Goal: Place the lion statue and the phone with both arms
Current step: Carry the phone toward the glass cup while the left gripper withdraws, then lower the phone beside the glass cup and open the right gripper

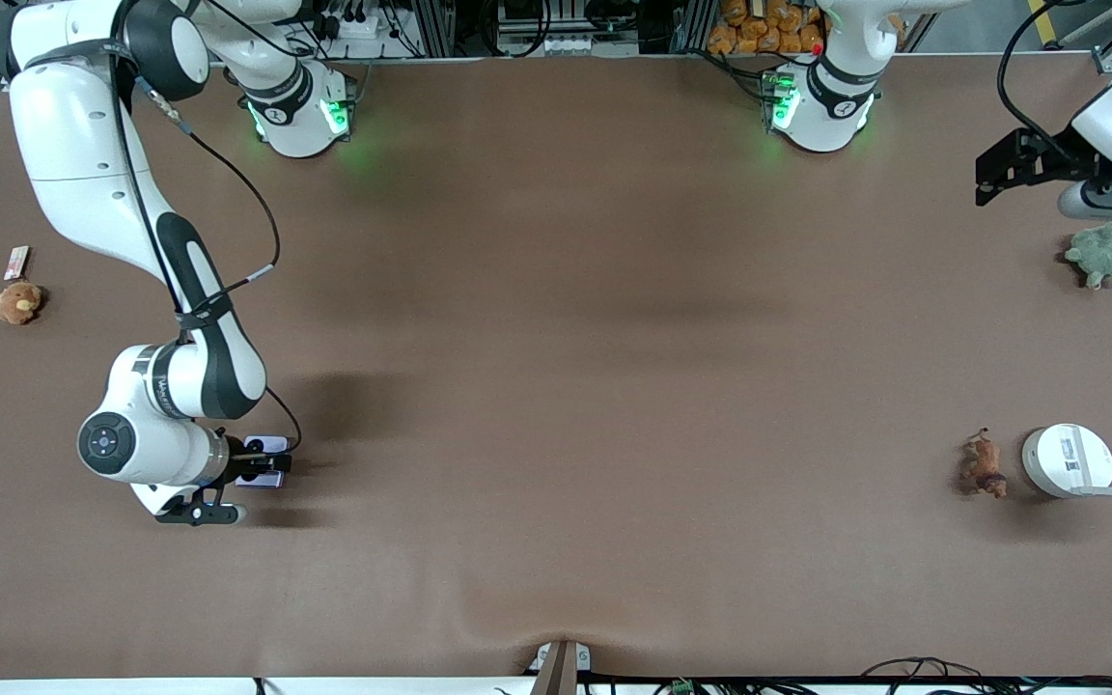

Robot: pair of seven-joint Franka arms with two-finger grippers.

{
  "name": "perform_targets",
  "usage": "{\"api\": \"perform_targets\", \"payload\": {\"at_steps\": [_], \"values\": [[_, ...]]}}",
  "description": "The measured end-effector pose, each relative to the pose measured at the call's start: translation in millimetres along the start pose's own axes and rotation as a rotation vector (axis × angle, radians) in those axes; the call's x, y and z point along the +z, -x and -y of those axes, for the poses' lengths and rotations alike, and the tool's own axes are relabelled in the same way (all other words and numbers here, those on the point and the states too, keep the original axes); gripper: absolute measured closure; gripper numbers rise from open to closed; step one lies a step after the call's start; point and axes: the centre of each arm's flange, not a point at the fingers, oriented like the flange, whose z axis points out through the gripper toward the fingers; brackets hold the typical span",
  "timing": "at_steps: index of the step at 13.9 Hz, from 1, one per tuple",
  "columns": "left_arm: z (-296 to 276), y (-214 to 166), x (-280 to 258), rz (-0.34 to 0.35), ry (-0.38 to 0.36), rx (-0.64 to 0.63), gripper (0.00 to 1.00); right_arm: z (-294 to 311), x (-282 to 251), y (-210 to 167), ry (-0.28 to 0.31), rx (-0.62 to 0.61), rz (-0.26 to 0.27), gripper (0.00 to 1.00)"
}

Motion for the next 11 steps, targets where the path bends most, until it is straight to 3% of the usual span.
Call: {"api": "perform_targets", "payload": {"at_steps": [6, 8, 11], "values": [[-0.2, 1.9, -11.1, -0.019, 0.001, -0.008, 0.00, 1.3, 0.6, 0.5, -0.001, -0.003, 0.003, 0.16], [-0.1, 2.0, -12.2, -0.022, 0.001, -0.009, 0.00, 3.4, 2.2, 1.4, -0.004, -0.007, 0.007, 0.02], [0.0, 2.1, -13.7, -0.025, 0.001, -0.009, 0.00, 9.8, -1.5, -0.3, -0.008, -0.016, 0.002, 0.00]]}}
